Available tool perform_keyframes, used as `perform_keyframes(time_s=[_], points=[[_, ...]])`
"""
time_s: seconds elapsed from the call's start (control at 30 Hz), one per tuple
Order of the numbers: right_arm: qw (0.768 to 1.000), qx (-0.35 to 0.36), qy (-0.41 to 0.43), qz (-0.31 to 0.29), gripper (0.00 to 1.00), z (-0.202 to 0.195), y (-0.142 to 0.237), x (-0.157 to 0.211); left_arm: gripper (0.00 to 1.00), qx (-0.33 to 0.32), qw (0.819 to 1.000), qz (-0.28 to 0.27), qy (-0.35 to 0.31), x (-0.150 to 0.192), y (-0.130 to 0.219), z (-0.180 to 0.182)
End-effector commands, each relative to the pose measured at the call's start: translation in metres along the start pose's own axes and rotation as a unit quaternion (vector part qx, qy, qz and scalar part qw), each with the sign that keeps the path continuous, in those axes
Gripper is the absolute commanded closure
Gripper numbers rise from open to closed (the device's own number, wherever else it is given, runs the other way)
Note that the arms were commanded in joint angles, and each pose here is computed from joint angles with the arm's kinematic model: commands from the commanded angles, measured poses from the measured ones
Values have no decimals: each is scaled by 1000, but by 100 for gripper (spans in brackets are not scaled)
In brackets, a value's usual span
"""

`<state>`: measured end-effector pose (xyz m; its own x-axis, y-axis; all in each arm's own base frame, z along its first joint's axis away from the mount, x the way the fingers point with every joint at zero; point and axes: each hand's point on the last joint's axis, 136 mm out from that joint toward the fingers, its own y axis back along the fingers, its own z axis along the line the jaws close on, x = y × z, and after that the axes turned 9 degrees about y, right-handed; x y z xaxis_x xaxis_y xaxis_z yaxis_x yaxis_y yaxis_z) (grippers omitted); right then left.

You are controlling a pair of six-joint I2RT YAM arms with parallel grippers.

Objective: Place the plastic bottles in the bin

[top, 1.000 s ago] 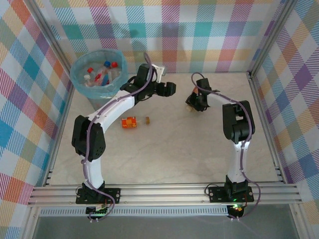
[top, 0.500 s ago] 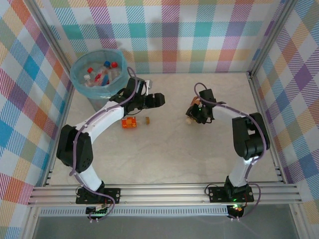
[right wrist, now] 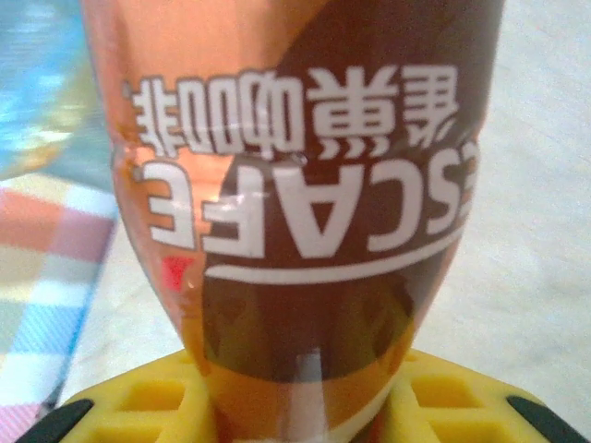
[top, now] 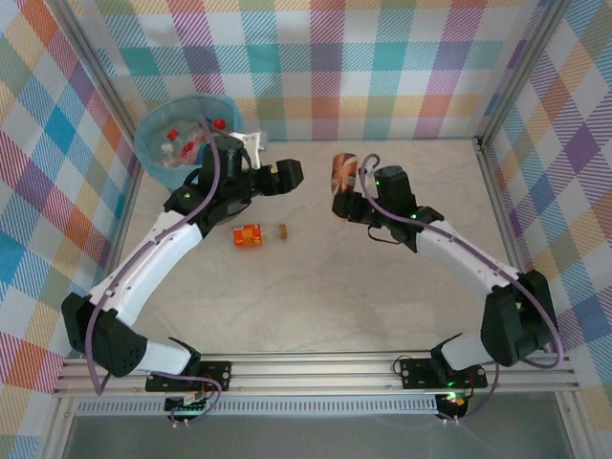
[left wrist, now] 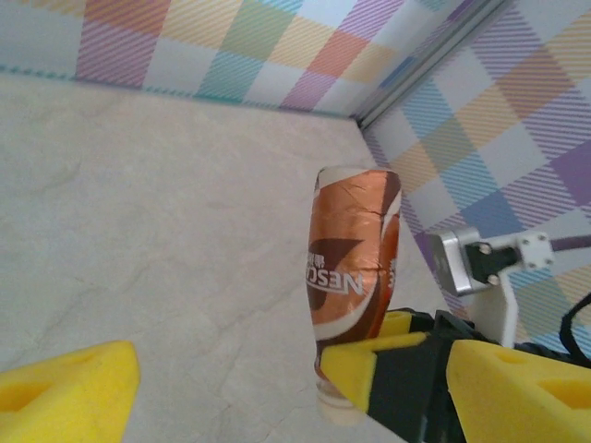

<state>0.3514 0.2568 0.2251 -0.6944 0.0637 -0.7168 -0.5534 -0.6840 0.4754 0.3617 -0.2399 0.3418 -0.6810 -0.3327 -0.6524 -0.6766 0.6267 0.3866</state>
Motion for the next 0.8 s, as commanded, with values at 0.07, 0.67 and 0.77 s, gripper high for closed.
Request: perform_keyframes(time_s=[0.07, 0.67, 0.77], points=[[977, -157, 126, -73, 65, 88, 22, -29, 11, 68, 996, -37, -45, -12, 52, -44], [897, -317, 296, -91, 68, 212, 71, -3, 2, 227, 963, -3, -143, 34, 90, -106], [889, -333, 302, -87, 68, 220, 74, -1, 8, 235, 961, 2, -147, 38, 88, -108]])
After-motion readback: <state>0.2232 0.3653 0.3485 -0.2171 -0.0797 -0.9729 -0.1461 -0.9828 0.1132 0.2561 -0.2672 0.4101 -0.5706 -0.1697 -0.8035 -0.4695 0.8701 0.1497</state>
